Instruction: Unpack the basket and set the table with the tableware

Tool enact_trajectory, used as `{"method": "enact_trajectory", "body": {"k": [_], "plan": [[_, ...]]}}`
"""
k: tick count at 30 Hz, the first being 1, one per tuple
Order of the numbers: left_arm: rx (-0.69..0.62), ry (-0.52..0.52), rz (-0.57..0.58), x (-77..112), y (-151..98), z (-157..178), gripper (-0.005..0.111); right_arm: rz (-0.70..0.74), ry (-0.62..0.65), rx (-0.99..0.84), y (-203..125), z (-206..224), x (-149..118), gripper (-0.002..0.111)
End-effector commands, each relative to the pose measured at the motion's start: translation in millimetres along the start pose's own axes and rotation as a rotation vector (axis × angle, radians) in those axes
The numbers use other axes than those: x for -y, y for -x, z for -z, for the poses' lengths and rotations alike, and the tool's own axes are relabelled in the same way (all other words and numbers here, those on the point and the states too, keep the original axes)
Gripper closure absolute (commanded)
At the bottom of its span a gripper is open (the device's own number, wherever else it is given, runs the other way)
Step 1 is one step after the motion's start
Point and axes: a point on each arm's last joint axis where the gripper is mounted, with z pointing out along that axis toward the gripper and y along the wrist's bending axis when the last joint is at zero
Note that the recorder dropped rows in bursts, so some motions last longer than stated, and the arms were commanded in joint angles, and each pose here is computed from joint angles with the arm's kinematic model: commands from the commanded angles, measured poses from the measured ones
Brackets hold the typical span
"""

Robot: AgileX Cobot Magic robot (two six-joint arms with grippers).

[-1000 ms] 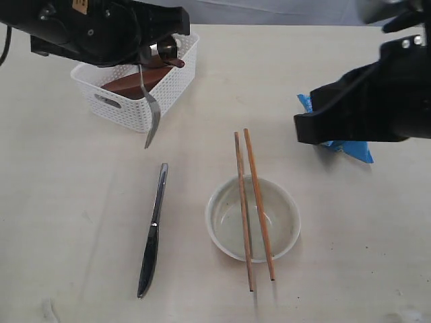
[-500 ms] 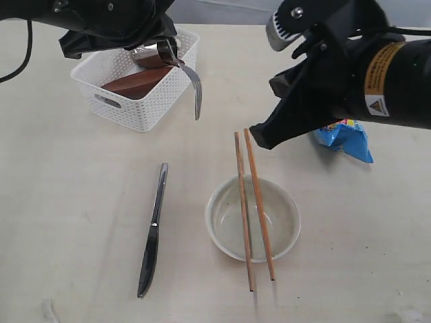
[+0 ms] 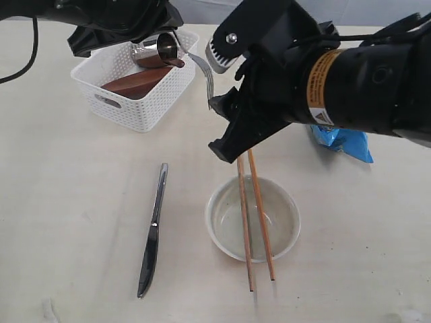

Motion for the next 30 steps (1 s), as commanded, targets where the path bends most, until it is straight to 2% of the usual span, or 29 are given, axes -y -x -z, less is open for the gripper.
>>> {"method": "enact_trajectory", "body": {"k": [1, 14, 19, 28, 30], "plan": [[0.017, -0.03, 0.027, 3.1, 3, 1, 0.106, 0.034, -0.04, -0.009, 13, -9, 5, 0.052], [0.025, -0.053, 0.039, 5.2, 3, 1, 0.106, 0.04, -0.104, -0.071, 20, -34, 9, 0.054], [0.025, -0.053, 0.039, 5.2, 3, 1, 0.106, 0.028, -0.119, -0.086, 19, -34, 10, 0.075], [0.03, -0.064, 0.038, 6.2, 4, 1, 0.106, 0.036, -0.064, -0.016, 25, -34, 5, 0.109], [0.031, -0.068, 0.038, 6.5, 4, 1, 0.106, 0.037, -0.057, -0.006, 26, -35, 4, 0.109]]}}
